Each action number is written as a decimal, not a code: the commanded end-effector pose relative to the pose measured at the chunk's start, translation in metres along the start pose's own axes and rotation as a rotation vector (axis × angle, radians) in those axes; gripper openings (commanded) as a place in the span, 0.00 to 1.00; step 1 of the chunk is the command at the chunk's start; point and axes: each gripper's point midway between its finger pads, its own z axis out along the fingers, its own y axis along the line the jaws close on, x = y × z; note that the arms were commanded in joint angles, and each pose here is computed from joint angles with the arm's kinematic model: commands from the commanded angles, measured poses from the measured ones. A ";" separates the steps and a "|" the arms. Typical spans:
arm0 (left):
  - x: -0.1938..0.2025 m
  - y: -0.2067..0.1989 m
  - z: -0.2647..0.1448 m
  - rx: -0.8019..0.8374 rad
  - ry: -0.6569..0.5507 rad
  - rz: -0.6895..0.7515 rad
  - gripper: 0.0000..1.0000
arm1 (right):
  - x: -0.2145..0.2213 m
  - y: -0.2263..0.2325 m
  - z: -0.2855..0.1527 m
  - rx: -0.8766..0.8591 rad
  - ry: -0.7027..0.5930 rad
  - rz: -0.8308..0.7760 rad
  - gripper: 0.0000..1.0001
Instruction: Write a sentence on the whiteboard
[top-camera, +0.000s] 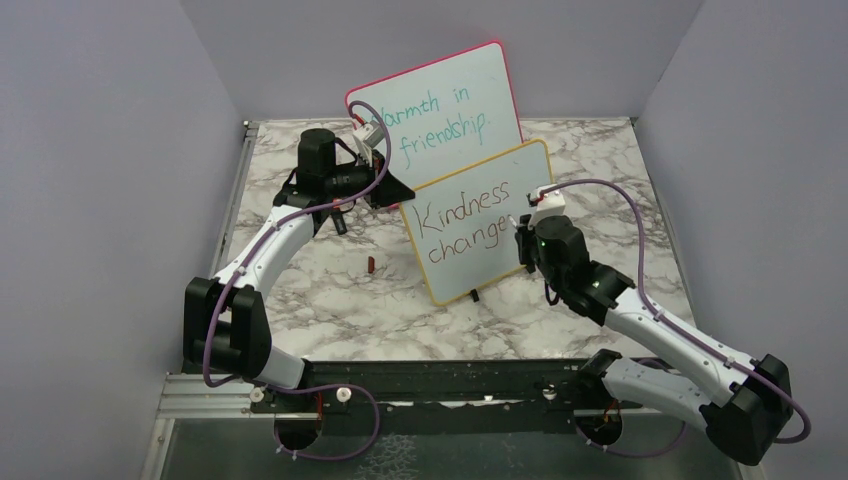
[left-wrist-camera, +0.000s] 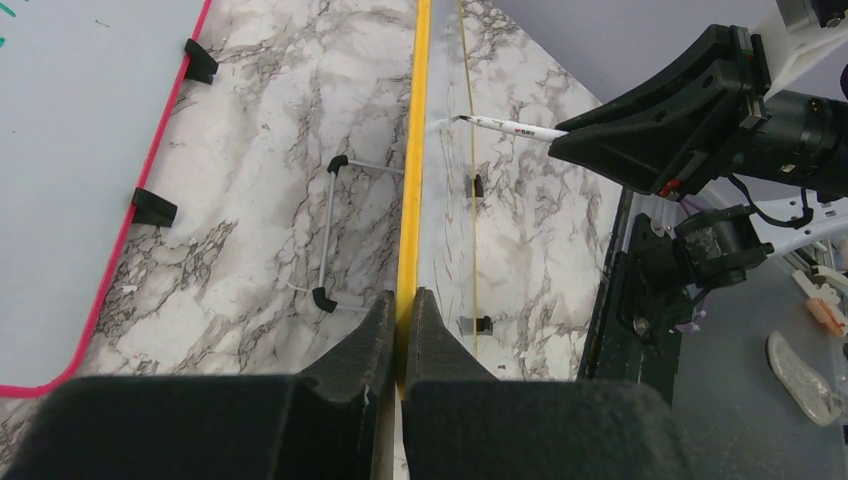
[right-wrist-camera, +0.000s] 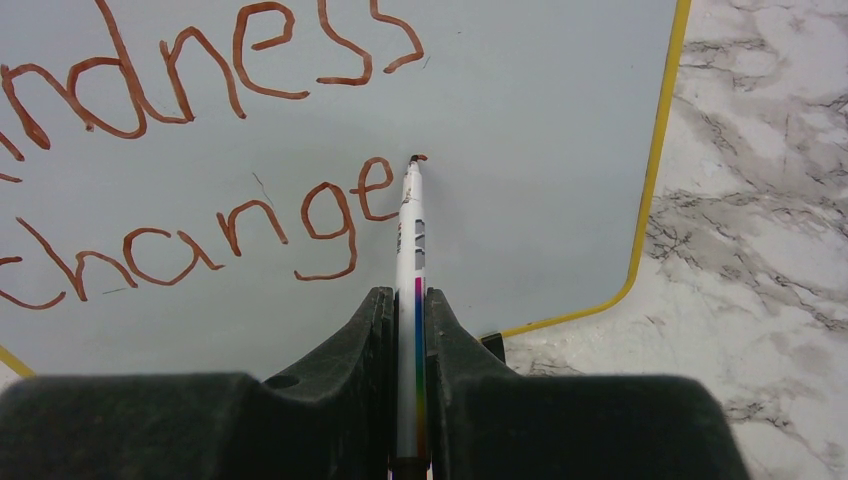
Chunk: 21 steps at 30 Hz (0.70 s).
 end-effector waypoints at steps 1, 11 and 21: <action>0.031 0.007 0.009 -0.013 0.088 -0.061 0.00 | -0.006 0.008 -0.002 -0.055 -0.013 0.003 0.01; 0.032 0.008 0.010 -0.014 0.089 -0.063 0.00 | 0.009 0.008 -0.005 -0.061 0.046 -0.002 0.01; 0.032 0.008 0.010 -0.013 0.089 -0.063 0.00 | 0.022 -0.009 -0.006 0.028 0.079 0.004 0.01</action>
